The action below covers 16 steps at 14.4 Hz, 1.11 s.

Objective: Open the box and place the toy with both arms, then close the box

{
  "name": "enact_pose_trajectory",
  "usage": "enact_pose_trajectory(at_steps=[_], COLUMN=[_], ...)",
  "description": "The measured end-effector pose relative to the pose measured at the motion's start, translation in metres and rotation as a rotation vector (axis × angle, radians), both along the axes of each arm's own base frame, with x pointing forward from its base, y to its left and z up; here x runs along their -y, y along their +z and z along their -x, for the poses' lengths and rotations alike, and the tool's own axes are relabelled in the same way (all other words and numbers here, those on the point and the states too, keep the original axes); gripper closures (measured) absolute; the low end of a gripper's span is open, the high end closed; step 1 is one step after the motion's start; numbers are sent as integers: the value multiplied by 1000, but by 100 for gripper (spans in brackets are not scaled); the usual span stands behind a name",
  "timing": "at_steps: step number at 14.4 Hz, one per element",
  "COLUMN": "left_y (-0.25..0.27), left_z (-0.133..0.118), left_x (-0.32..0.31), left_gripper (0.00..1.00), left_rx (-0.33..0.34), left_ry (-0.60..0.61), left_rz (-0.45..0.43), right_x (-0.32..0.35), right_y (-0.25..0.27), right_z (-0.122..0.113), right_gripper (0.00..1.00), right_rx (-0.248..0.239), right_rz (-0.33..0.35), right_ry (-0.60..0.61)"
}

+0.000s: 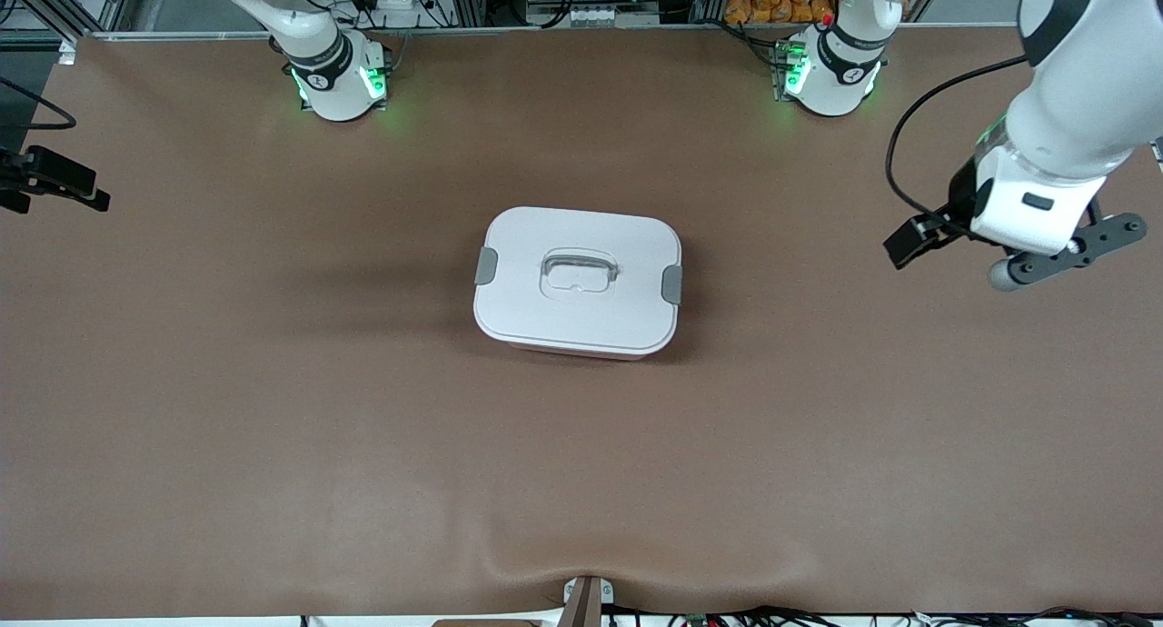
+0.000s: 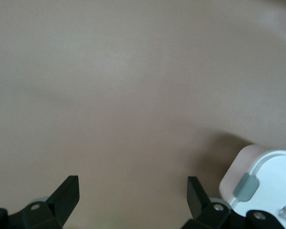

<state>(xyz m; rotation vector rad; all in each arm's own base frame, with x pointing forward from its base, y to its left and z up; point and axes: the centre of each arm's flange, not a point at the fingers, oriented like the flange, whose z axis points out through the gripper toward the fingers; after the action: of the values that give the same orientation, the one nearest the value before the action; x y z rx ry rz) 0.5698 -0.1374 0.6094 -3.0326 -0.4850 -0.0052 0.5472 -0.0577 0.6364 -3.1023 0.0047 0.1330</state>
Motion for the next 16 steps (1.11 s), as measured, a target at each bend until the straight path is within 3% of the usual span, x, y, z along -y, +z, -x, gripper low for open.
enact_pose_trajectory(at_steps=[11,16], left_y=[34,40], left_z=[40,61], left_x=[-52,-86], left_gripper=[0,0], left_rx=[-42,-56], left_ry=[-132,-158], left_rz=[-3,95], right_x=[0,0], right_y=[0,-1], right_z=[0,-1], right_gripper=[0,0], right_rx=[0,-1], right_rz=[0,0], right_ry=[0,0])
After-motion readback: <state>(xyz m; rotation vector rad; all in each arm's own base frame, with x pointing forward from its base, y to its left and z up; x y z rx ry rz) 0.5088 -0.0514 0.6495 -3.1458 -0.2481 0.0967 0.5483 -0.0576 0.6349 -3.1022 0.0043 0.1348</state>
